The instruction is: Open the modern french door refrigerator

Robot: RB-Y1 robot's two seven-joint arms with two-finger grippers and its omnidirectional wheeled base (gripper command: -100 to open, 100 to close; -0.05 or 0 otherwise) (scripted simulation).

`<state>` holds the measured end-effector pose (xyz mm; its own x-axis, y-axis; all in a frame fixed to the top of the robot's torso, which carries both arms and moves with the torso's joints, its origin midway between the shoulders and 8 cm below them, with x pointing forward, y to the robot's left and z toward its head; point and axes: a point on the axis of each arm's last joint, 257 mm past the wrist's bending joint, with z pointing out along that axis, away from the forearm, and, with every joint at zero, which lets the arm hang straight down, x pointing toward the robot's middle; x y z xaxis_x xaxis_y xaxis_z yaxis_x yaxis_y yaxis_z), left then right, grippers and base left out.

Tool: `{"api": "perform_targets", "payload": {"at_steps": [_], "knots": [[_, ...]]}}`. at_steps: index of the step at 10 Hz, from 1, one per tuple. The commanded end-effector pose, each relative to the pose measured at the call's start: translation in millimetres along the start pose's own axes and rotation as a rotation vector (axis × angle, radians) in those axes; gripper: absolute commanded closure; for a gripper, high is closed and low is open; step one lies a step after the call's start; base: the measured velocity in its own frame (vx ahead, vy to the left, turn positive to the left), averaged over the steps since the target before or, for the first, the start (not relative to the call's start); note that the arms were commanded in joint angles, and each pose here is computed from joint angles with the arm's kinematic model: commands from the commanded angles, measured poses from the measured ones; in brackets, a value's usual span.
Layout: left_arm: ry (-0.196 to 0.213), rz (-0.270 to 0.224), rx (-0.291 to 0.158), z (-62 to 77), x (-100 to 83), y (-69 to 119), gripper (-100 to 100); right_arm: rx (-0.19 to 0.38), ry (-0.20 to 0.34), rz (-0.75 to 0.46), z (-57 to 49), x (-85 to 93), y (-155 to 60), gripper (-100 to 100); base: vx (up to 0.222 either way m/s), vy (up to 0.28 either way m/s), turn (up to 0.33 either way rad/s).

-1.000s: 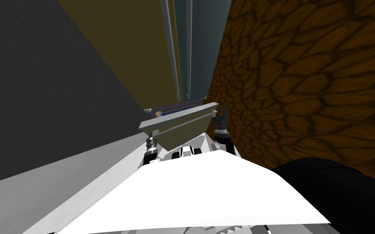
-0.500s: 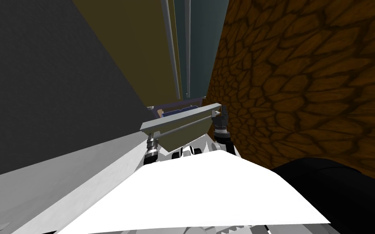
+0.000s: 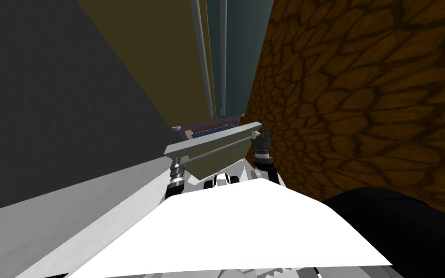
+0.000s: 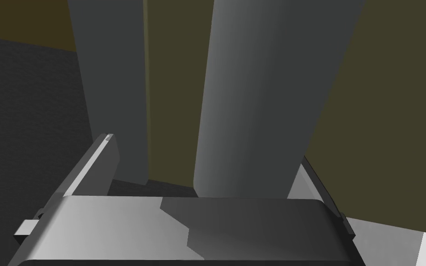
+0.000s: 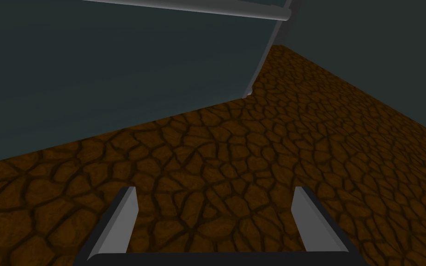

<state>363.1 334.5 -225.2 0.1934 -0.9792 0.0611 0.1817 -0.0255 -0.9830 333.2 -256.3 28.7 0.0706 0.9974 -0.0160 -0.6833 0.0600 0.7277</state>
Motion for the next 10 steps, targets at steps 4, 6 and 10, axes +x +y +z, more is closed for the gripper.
{"api": "perform_targets", "payload": {"at_steps": [4,6,10], "knots": [[-0.004,0.001,0.005,-2.1,-3.4,-24.9,-100,0.000,0.000,0.000,0.0,0.0,0,0,0.006,-0.008,-0.015],[-0.005,0.001,0.005,-2.9,-4.4,-31.0,-100,0.000,0.000,0.000,0.0,0.0,0,0,0.008,-0.006,-0.014],[-0.016,0.002,-0.063,-11.5,-8.8,-5.5,0,0.000,0.000,0.000,0.0,0.0,0,0,0.004,0.000,-0.001]]}}
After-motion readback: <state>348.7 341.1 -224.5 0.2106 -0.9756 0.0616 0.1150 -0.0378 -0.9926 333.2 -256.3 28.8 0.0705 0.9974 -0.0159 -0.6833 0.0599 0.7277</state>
